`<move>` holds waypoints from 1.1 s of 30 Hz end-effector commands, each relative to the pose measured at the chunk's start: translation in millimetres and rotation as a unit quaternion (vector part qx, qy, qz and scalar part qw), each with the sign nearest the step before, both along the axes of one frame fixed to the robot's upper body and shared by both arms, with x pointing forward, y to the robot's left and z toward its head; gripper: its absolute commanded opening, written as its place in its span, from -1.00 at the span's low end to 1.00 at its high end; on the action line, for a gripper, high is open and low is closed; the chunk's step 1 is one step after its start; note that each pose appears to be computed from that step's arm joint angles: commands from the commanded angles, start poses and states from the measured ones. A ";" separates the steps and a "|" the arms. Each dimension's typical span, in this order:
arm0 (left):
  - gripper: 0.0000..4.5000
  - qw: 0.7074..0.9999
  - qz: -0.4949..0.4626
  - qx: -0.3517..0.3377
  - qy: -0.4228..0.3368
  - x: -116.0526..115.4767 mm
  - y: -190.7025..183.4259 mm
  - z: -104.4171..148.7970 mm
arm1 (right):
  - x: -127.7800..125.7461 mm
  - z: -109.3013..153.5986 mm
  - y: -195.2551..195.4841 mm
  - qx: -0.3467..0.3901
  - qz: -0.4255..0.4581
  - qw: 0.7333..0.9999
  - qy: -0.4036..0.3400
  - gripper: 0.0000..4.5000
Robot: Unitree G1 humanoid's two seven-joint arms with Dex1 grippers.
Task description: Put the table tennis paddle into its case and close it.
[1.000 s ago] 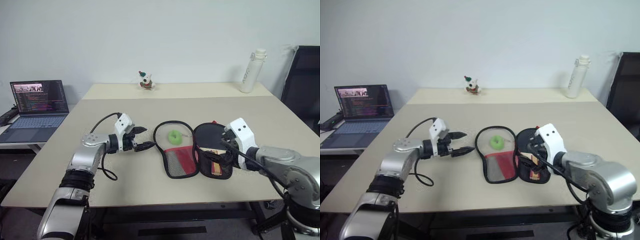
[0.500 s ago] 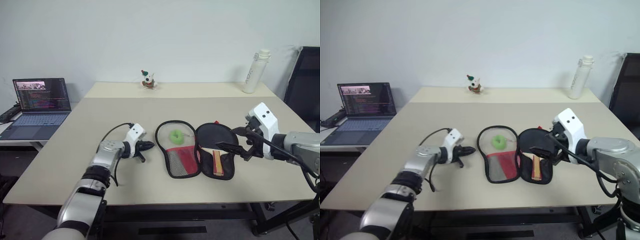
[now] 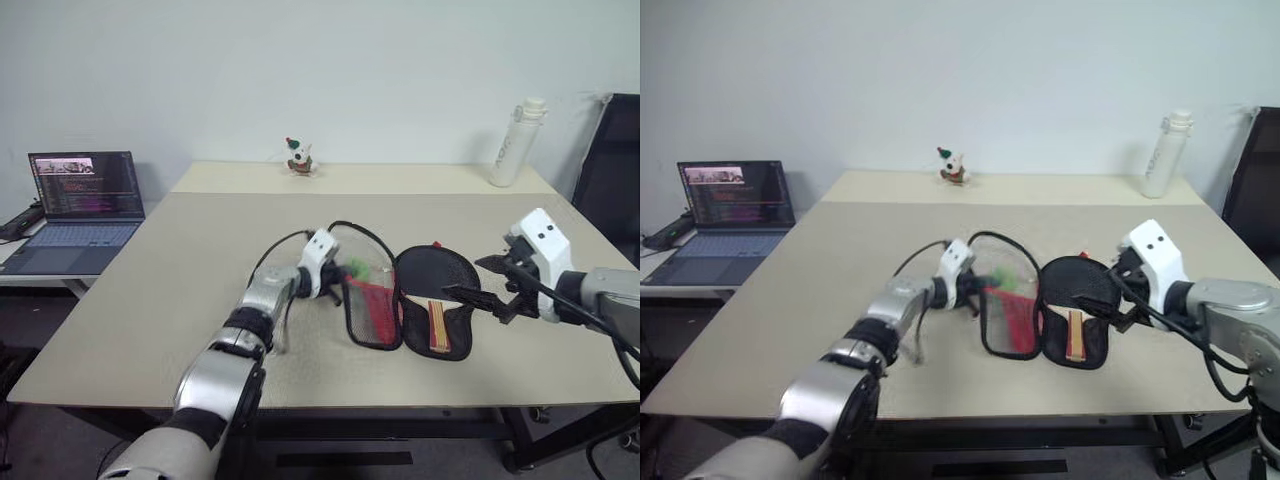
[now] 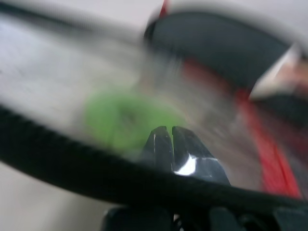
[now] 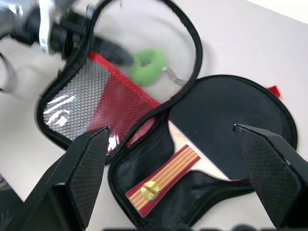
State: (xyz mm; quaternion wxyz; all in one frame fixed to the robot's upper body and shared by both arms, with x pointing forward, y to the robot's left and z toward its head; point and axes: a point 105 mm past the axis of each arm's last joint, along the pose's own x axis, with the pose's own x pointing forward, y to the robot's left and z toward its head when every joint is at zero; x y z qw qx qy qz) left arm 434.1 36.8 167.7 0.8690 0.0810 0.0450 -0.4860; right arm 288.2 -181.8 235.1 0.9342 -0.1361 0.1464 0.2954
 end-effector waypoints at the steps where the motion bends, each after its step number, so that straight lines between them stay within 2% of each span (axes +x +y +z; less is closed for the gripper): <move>1: -0.90 0.994 -0.067 -0.055 -0.067 -10.4 -48.2 63.2 | -11.3 10.3 -7.4 -0.001 -0.007 1.000 -0.019 1.00; 4: -0.90 0.990 -0.091 -0.064 -0.086 -18.1 -78.1 80.5 | -15.4 6.5 -11.5 -0.001 -0.018 1.000 -0.010 1.00; 9: -0.90 0.991 -0.084 -0.053 -0.094 -18.2 -88.5 79.0 | -15.2 5.9 -17.9 0.000 -0.039 0.999 -0.010 1.00; 14: -0.90 0.994 -0.054 -0.037 -0.089 -6.9 -57.8 66.1 | -6.3 1.9 -26.3 0.014 -0.065 0.998 -0.007 1.00; 20: -0.90 0.994 -0.047 -0.057 -0.081 -4.3 -16.3 63.4 | 21.2 -11.7 -38.8 0.040 -0.114 0.993 0.007 1.00; 25: -0.90 0.978 -0.164 -0.111 -0.069 -45.7 16.5 75.0 | 45.2 -47.1 -57.9 0.049 -0.173 0.983 0.047 1.00; 29: -0.90 0.975 -0.185 -0.105 -0.061 -70.7 40.7 80.9 | 54.9 -72.9 -60.8 0.065 -0.191 0.976 0.082 1.00; 33: -0.90 0.980 -0.169 -0.090 -0.061 -81.6 55.7 83.8 | 62.4 -91.0 -57.0 0.074 -0.193 0.974 0.095 1.00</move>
